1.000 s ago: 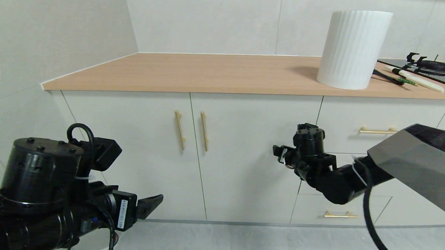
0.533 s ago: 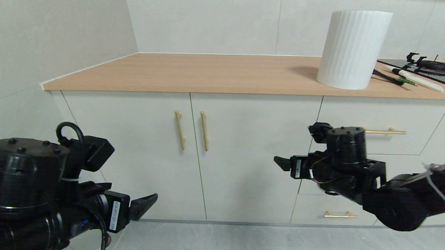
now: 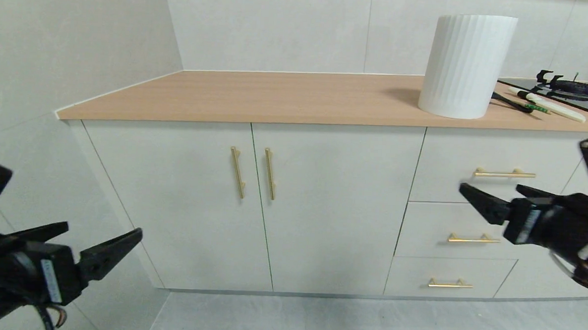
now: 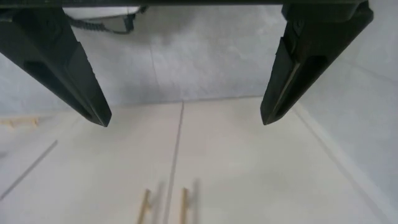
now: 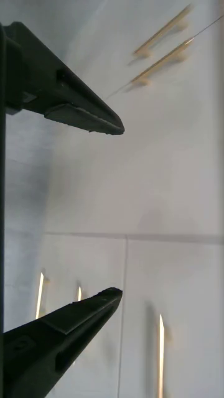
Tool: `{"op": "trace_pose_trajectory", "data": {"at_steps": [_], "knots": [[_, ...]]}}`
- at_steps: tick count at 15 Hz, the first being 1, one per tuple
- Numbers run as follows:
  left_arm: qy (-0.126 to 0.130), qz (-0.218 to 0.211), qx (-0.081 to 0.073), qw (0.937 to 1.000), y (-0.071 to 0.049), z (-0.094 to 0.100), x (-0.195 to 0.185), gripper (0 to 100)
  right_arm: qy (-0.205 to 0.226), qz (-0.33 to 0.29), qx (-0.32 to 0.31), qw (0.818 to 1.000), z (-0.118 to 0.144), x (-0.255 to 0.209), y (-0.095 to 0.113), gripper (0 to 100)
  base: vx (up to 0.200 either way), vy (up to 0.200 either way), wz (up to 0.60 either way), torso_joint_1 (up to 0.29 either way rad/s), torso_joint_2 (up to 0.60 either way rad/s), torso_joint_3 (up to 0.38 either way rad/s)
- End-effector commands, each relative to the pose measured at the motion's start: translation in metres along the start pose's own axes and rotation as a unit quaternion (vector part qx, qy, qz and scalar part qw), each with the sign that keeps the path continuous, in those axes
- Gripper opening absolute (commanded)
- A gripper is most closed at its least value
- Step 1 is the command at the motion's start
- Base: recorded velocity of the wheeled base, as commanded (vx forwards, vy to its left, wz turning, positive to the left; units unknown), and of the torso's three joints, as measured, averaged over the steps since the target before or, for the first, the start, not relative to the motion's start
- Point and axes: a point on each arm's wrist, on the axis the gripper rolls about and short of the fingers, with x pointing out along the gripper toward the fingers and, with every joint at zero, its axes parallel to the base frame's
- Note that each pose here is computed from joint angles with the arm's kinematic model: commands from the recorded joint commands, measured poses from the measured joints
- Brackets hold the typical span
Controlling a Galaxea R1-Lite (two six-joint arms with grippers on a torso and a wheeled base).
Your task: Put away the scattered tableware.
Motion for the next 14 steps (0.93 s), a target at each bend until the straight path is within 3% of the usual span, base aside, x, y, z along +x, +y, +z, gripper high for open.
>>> {"op": "trace_pose_trajectory", "data": {"at_steps": [1,4,6,8,10,13,14], "knots": [[-0.049,0.029,-0.004,0.9984,0.025,-0.031,-0.045,100,-0.095,-0.045,0.014,0.994,0.001,-0.089,-0.038,100,0.0,0.0,0.0,0.0,0.0,0.0],[-0.135,0.045,0.028,0.9894,0.042,-0.058,-0.096,100,-0.105,-0.107,-0.016,0.989,-0.019,-0.147,-0.06,100,0.0,0.0,0.0,0.0,0.0,0.0],[-0.166,0.097,0.023,0.9811,0.046,-0.07,-0.119,100,-0.124,-0.13,-0.052,0.982,-0.029,-0.192,-0.066,100,0.0,0.0,0.0,0.0,0.0,0.0],[-0.206,0.103,0.013,0.973,0.048,-0.079,-0.134,100,-0.143,-0.186,-0.108,0.966,-0.049,-0.226,-0.067,100,0.0,0.0,0.0,0.0,0.0,0.0],[-0.232,0.118,0.006,0.9656,0.048,-0.086,-0.142,100,-0.147,-0.223,-0.117,0.957,-0.05,-0.228,-0.065,100,0.0,0.0,0.0,0.0,0.0,0.0],[-0.23,0.158,-0.005,0.9603,0.046,-0.092,-0.14,100,-0.169,-0.275,-0.122,0.939,-0.057,-0.235,-0.059,100,0.0,0.0,0.0,0.0,0.0,0.0],[-0.232,0.179,-0.004,0.9559,0.044,-0.095,-0.14,100,-0.161,-0.269,-0.127,0.941,-0.068,-0.237,-0.059,100,0.0,0.0,0.0,0.0,0.0,0.0]]}}
